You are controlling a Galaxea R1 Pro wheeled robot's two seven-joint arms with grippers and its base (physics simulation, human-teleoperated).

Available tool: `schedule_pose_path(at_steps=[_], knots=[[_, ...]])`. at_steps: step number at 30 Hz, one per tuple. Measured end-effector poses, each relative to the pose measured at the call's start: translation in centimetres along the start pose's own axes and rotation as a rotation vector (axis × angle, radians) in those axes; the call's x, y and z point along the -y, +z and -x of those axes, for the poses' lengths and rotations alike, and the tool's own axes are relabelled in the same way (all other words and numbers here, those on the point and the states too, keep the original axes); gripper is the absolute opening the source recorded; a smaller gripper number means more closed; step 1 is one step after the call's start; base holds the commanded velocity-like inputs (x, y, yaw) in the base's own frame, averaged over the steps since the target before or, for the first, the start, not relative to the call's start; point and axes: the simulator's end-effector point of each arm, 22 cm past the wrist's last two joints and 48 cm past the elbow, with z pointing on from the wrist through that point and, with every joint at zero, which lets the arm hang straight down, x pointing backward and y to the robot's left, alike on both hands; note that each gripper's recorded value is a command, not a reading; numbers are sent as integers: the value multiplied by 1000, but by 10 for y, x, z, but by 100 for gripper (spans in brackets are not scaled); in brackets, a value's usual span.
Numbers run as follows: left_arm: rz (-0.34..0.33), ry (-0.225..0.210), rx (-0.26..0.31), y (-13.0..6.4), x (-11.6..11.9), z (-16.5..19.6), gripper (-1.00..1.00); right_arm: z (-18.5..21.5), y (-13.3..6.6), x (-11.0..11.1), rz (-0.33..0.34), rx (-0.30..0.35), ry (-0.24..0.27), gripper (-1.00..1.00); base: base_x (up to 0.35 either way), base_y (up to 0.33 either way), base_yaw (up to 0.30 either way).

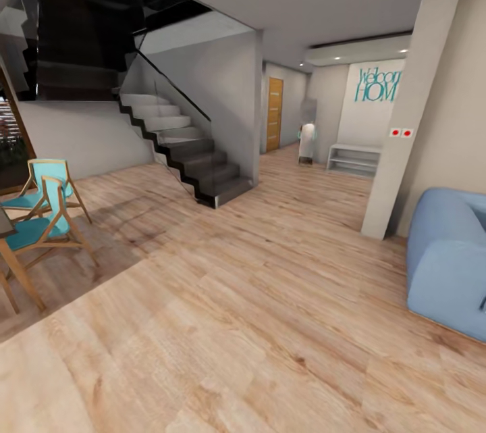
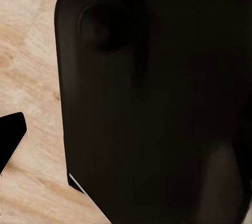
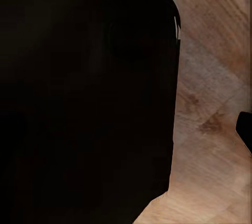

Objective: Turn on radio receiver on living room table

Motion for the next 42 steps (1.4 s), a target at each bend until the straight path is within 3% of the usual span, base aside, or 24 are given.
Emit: schedule_pose_path(at_steps=[14, 42], knots=[[-1, -2, 8, 0, 1, 2, 100, 5, 0, 0, 0, 24, 3, 100, 264, 0, -23], [-2, -2, 11, 0, 2, 2, 100, 10, 0, 0, 1, 46, 5, 100, 4, 0, -278]])
